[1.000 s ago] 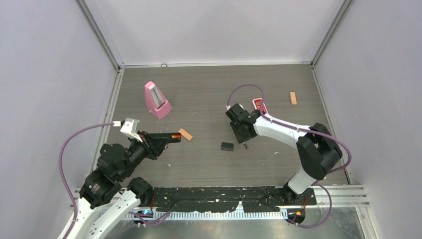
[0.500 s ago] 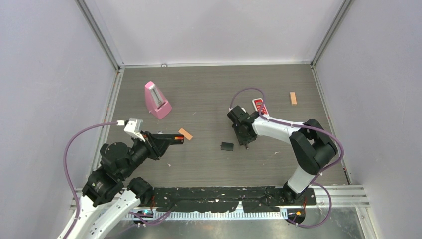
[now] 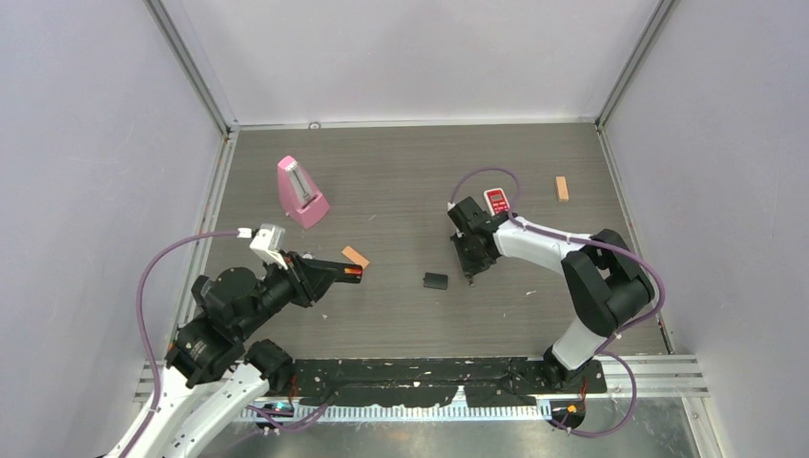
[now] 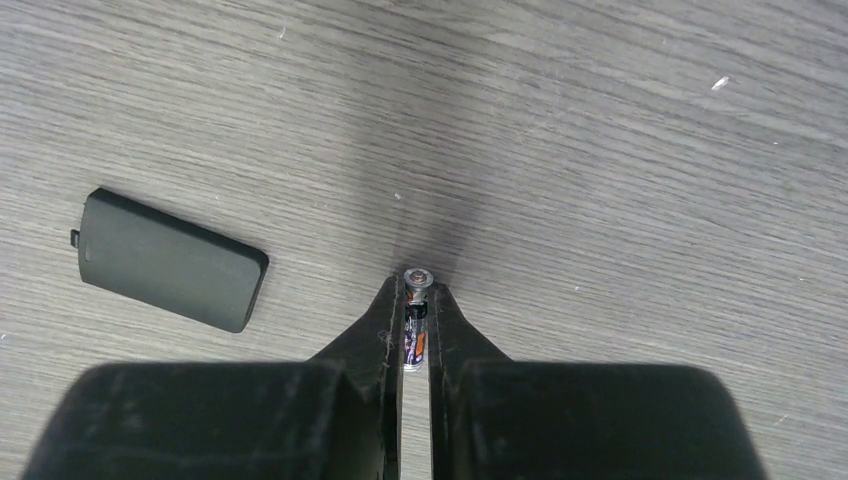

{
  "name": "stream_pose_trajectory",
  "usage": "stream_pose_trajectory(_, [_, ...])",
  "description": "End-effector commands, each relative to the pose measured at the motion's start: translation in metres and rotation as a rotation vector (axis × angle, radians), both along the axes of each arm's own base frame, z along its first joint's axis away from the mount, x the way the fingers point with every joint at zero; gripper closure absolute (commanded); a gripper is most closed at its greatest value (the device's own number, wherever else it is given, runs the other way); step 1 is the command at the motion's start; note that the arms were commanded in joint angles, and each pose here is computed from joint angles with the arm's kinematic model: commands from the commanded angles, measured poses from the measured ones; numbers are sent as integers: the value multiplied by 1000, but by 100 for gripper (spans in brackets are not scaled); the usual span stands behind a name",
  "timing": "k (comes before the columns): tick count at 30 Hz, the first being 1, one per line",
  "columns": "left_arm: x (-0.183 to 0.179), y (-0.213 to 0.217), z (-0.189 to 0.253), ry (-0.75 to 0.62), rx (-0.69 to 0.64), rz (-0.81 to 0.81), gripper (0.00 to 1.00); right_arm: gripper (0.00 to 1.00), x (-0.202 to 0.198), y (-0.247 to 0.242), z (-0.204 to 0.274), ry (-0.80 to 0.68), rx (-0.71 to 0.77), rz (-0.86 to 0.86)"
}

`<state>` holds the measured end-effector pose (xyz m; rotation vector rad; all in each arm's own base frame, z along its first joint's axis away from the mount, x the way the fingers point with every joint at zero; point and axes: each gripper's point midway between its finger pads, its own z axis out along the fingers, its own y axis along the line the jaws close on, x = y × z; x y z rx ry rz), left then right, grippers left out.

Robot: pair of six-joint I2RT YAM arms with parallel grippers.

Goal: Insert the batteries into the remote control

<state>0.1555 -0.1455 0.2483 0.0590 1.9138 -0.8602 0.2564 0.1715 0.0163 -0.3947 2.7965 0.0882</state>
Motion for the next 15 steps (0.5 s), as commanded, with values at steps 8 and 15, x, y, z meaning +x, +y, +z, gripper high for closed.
stream_pose_trajectory(8, [-24,-68,14,163,-315,-303,100,95,-13,49,128,-404,259,224])
stream_pose_trajectory(15, [-36,-88,42,186,-505,-443,100,95,-76,92,274,-698,697,426])
